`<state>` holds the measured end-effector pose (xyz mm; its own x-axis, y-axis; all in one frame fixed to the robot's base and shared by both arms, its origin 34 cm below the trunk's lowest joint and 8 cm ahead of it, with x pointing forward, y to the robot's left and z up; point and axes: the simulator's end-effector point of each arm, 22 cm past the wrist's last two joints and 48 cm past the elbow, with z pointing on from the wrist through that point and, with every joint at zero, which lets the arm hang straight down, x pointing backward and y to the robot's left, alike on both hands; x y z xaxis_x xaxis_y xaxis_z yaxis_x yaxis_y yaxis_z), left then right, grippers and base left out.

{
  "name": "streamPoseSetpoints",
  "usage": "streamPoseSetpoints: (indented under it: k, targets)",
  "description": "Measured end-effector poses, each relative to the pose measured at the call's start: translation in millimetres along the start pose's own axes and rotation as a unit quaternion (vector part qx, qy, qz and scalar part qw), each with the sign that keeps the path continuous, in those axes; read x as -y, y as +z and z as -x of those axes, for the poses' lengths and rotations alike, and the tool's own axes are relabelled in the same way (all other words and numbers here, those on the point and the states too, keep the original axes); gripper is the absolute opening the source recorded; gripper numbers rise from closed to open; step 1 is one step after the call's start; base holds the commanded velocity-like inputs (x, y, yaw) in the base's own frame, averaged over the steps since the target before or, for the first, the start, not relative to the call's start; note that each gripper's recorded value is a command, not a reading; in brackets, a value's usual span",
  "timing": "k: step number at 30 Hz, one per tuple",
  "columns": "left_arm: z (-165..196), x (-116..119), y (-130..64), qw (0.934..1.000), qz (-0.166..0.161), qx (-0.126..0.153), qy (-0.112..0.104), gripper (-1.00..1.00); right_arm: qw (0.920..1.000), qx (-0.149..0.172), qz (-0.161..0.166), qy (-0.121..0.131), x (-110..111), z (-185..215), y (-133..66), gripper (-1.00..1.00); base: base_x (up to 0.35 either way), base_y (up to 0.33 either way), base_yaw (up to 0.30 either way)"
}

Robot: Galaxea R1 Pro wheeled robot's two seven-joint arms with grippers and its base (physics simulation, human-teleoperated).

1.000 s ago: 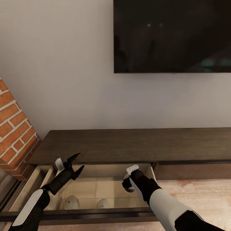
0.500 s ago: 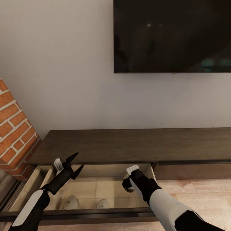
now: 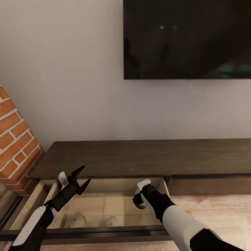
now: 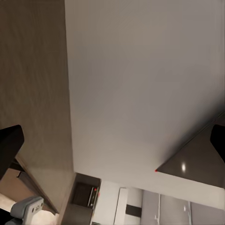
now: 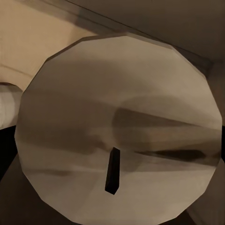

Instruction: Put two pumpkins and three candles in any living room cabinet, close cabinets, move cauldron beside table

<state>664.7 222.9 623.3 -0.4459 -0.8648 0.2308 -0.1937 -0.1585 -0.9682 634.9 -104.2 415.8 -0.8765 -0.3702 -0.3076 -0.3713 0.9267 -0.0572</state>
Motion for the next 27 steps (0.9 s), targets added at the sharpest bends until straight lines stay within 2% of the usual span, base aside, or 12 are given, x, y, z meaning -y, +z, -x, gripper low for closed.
streamPoseSetpoints:
  k: [20,27]
  targets:
    - [-8,4,4.4,1.0000,-0.007,-0.005,-0.003,1.00,1.0000,-0.008,0.001,0.003,0,-4,0.0,-1.00,0.048,0.000,0.000]
    - [-6,-10,3.1,1.0000,-0.008,-0.006,-0.002,1.00,0.9998,-0.020,0.002,0.005,-2,-17,14.3,-1.00,0.000,0.000,0.000]
